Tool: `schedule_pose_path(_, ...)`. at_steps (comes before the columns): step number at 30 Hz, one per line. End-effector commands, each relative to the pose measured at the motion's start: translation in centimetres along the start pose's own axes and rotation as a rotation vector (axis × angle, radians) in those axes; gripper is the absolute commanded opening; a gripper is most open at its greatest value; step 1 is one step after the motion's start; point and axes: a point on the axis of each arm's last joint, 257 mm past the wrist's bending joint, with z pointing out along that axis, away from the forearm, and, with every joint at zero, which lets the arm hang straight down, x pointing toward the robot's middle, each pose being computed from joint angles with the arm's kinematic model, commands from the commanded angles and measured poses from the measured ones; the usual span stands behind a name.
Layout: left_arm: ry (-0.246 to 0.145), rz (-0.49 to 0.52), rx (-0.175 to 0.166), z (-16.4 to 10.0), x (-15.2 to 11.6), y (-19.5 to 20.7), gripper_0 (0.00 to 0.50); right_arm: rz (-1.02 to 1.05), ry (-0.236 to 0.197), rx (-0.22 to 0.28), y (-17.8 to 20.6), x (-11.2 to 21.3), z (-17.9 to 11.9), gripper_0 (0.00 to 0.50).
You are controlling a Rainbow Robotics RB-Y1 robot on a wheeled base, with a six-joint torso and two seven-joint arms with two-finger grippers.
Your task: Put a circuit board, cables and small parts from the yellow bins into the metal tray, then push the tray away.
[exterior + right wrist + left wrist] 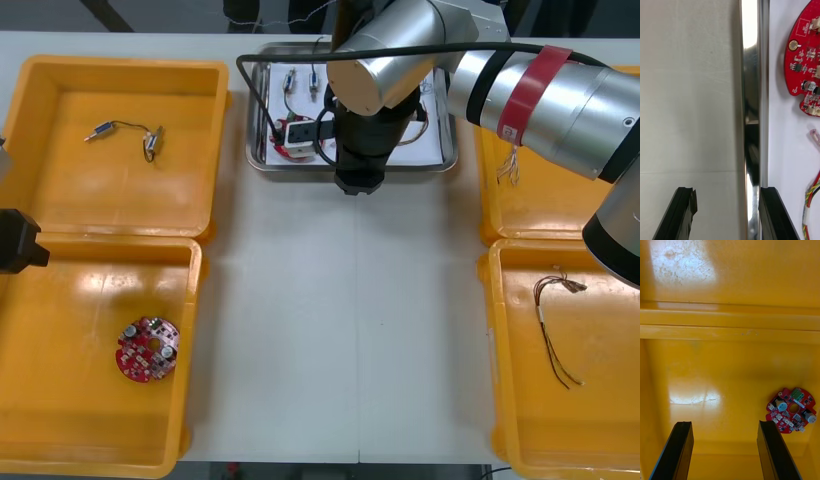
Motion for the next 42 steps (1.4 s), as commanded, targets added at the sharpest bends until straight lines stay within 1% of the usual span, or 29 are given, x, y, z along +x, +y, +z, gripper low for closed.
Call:
schedule_pose_path(1, -0.033, 0.058, -0.003, -0.7, -0.3, 0.3, 0.500, -0.021, -0.044, 0.016, -0.9, -2.4, -4.7, 0.500)
schedule_pose_path(3, -0.033, 0.058, -0.003, -0.7, -0.3, 0.3, 0.500, 0.014, -0.023, 0.000, -0.1, -1.2, -5.1, 0.500)
schedule_pose_path(4, -0.033, 0.058, -0.003, -0.7, -0.3, 0.3, 0.500, 0.019, -0.022, 0.000, 0.1, -1.2, -5.4, 0.500)
schedule_pose_path(5, -0.033, 0.058, -0.003, -0.7, -0.3, 0.3, 0.500, 0.029, -0.012, -0.004, 0.6, -0.8, -5.7, 0.500)
schedule_pose_path(9, -0.033, 0.058, -0.003, -0.7, -0.3, 0.3, 0.500, 0.086, 0.023, 0.008, 1.7, 1.0, -7.7, 0.500)
schedule_pose_path(10, -0.033, 0.058, -0.003, -0.7, -0.3, 0.3, 0.500, 0.100, 0.025, 0.006, 1.9, 1.3, -8.0, 0.500)
schedule_pose_path(12, -0.033, 0.058, -0.003, -0.7, -0.3, 0.3, 0.500, 0.150, 0.045, 0.006, 2.8, 2.8, -8.8, 0.500)
schedule_pose_path(15, -0.033, 0.058, -0.003, -0.7, -0.3, 0.3, 0.500, 0.221, 0.051, 0.012, 4.0, 4.4, -9.8, 0.500)
schedule_pose_path(16, -0.033, 0.058, -0.003, -0.7, -0.3, 0.3, 0.500, 0.258, 0.050, 0.025, 4.1, 5.0, -10.5, 0.500)
schedule_pose_path(20, -0.033, 0.058, -0.003, -0.7, -0.3, 0.3, 0.500, 0.370, 0.051, 0.041, 5.2, 6.9, -11.9, 0.500)
schedule_pose_path(24, -0.033, 0.058, -0.003, -0.7, -0.3, 0.3, 0.500, 0.536, 0.079, 0.047, 6.7, 9.3, -13.3, 0.500)
schedule_pose_path(25, -0.033, 0.058, -0.003, -0.7, -0.3, 0.3, 0.500, 0.590, 0.055, 0.055, 6.7, 9.2, -13.8, 0.500)
schedule_pose_path(26, -0.033, 0.058, -0.003, -0.7, -0.3, 0.3, 0.500, 0.612, 0.043, 0.059, 6.7, 9.1, -13.9, 0.500)
schedule_pose_path(28, -0.033, 0.058, -0.003, -0.7, -0.3, 0.3, 0.500, 0.703, -0.009, 0.068, 6.6, 8.9, -14.8, 0.500)
schedule_pose_path(29, -0.033, 0.058, -0.003, -0.7, -0.3, 0.3, 0.500, 0.719, -0.021, 0.069, 6.7, 8.8, -14.9, 0.500)
schedule_pose_path(31, -0.033, 0.058, -0.003, -0.7, -0.3, 0.3, 0.500, 0.805, -0.071, 0.075, 6.8, 9.2, -15.7, 0.500)
schedule_pose_path(34, -0.033, 0.058, -0.003, -0.7, -0.3, 0.3, 0.500, 0.916, -0.114, 0.075, 7.4, 10.4, -16.3, 0.500)
schedule_pose_path(36, -0.033, 0.058, -0.003, -0.7, -0.3, 0.3, 0.500, 0.990, -0.123, 0.075, 7.8, 11.8, -16.6, 0.500)
schedule_pose_path(38, -0.033, 0.058, -0.003, -0.7, -0.3, 0.3, 0.500, 1.061, -0.119, 0.075, 8.4, 13.2, -16.6, 0.500)
schedule_pose_path(42, -0.033, 0.058, -0.003, -0.7, -0.3, 0.3, 0.500, 1.216, -0.097, 0.082, 9.8, 16.9, -16.9, 0.500)
